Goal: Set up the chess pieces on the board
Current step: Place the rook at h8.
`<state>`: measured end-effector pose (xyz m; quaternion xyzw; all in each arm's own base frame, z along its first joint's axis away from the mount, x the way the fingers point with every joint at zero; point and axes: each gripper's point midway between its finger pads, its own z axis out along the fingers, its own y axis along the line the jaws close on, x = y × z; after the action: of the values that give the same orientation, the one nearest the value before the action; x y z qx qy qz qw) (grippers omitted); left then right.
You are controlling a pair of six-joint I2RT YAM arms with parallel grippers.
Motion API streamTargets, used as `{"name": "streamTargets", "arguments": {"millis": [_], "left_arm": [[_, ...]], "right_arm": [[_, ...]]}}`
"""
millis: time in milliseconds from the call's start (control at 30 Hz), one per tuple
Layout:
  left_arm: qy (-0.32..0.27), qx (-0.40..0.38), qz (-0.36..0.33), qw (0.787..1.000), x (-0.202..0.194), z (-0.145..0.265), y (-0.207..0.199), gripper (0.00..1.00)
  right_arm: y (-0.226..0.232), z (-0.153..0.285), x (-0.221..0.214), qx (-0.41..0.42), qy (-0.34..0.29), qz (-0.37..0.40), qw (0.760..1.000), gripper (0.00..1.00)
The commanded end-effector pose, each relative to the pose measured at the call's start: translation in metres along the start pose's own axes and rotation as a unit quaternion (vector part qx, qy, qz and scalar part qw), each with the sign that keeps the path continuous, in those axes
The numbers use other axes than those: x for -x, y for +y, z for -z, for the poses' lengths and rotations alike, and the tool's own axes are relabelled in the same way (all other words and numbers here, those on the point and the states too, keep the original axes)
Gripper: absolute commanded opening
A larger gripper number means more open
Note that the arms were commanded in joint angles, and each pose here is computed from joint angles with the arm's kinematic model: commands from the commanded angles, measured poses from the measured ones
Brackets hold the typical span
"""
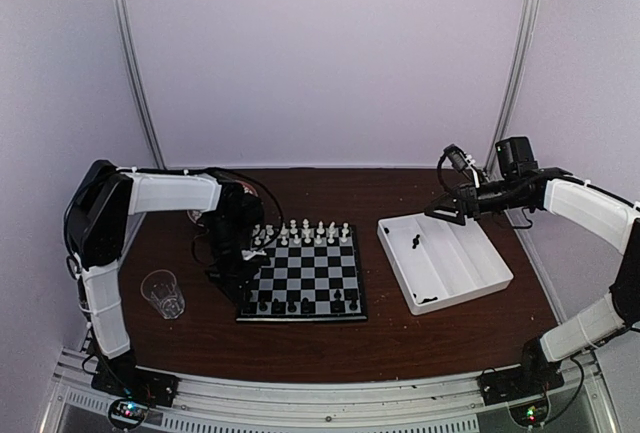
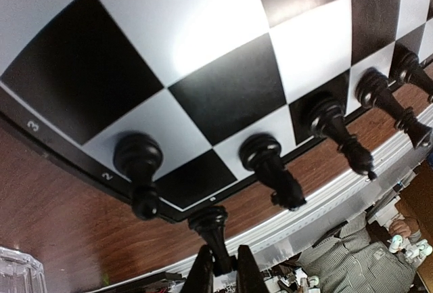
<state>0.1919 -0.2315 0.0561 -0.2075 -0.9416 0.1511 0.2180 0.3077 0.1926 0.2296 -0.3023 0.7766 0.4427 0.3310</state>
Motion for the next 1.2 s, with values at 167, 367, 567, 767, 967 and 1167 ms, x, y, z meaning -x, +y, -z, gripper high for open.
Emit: {"name": "streamTargets", "arguments": {"millis": [167, 367, 567, 767, 967, 1167], "left_arm": [[-0.011, -0.014, -0.013, 1.0, 0.019, -0.002, 0.0, 0.01], [-0.008, -0.012, -0.011, 1.0, 0.018, -0.003, 0.003, 0.02], [-0.008, -0.01, -0.009, 1.0, 0.018, -0.003, 0.005, 0.1], [-0.014, -0.013, -0.011, 1.0, 0.02, 0.001, 0.002, 0.25], [-0.023, -0.017, -0.015, 0.999, 0.021, 0.006, -0.001, 0.32], [-0.049, -0.003, -0.022, 0.999, -0.002, 0.045, -0.012, 0.33]], "right_arm": [[-0.003, 0.0, -0.001, 0.003, -0.005, 0.003, 1.0, 0.99], [-0.003, 0.0, -0.001, 0.004, -0.005, 0.002, 1.0, 1.0], [-0.003, 0.0, -0.001, 0.005, -0.004, 0.001, 1.0, 1.0], [-0.003, 0.0, -0.001, 0.005, -0.005, 0.001, 1.0, 1.0], [-0.002, 0.001, 0.001, 0.004, -0.006, 0.003, 1.0, 1.0], [-0.02, 0.018, 0.009, -0.085, 0.023, 0.027, 0.996, 1.0]]}}
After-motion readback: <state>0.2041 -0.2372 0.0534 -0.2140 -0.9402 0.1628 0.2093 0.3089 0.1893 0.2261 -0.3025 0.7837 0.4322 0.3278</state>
